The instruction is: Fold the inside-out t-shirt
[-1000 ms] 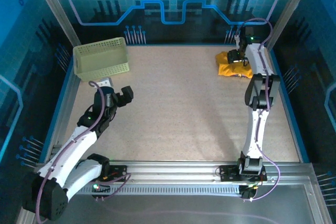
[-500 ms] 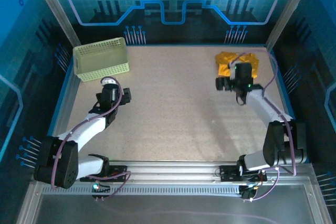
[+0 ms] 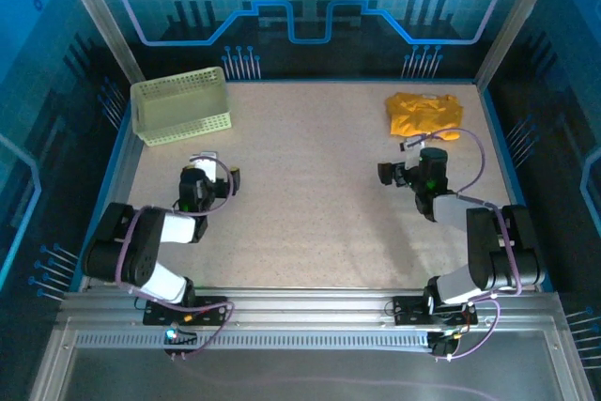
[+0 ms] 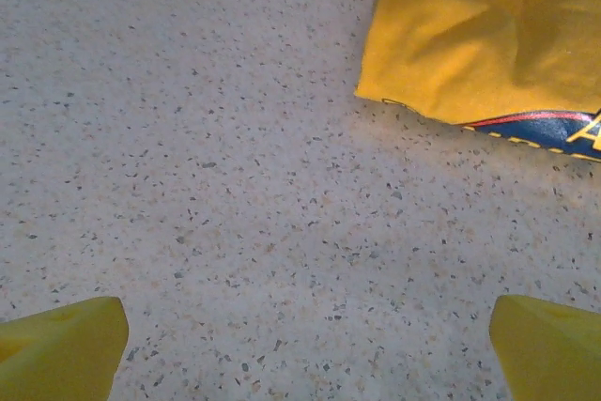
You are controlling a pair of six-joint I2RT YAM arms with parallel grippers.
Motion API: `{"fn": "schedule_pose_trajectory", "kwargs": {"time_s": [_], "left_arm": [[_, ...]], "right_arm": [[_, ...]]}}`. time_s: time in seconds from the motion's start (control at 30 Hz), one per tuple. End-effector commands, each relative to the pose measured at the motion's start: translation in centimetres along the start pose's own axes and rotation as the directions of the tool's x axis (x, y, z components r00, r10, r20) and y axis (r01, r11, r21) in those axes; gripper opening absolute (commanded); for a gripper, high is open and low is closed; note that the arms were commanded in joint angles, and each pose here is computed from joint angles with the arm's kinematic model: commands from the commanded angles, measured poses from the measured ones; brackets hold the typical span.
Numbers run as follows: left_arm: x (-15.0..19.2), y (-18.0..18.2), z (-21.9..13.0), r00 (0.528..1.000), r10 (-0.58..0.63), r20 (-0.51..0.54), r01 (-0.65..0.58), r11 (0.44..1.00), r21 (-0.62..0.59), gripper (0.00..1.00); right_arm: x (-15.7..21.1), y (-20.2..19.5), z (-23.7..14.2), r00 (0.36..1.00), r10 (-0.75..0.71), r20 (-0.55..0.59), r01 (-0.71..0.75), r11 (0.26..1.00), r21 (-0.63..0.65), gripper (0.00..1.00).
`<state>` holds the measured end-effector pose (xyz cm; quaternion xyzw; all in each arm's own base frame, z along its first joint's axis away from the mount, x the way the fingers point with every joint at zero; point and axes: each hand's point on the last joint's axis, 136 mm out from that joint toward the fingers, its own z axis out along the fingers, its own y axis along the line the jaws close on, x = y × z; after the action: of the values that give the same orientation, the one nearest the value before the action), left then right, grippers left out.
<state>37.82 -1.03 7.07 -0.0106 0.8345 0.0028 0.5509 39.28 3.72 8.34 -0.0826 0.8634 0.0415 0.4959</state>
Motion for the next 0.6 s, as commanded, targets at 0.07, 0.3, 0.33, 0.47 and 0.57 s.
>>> {"fn": "schedule_pose_trajectory", "kwargs": {"time_s": [0.07, 0.3, 0.33, 0.47, 0.57], "left_arm": [[-2.9, -0.2, 0.6, 0.996, -0.026, 0.082, 0.023, 0.999, 0.043, 0.99], [-2.9, 1.2, 0.8, 0.995, -0.065, 0.076, 0.066, 0.998, -0.018, 0.99], [-3.1, 1.2, 0.8, 0.995, -0.065, 0.080, 0.067, 0.997, -0.022, 0.99], [-3.1, 1.5, 0.8, 0.994, -0.070, 0.084, 0.073, 0.997, -0.035, 0.99], [-3.1, 1.5, 0.8, 0.994, -0.070, 0.083, 0.073, 0.997, -0.035, 0.99]], "right_arm": [[-1.2, 0.1, -0.3, 0.991, -0.019, 0.133, 0.020, 1.000, -0.007, 1.00], [-1.1, -0.5, -0.2, 0.992, -0.018, 0.123, 0.012, 0.999, 0.046, 1.00], [-1.1, -0.5, -0.2, 0.992, -0.017, 0.124, 0.012, 0.999, 0.047, 1.00], [-1.1, -0.5, -0.2, 0.992, -0.019, 0.121, 0.013, 0.999, 0.048, 1.00], [-1.1, -0.4, -0.2, 0.992, -0.023, 0.123, 0.017, 0.999, 0.052, 1.00]]}}
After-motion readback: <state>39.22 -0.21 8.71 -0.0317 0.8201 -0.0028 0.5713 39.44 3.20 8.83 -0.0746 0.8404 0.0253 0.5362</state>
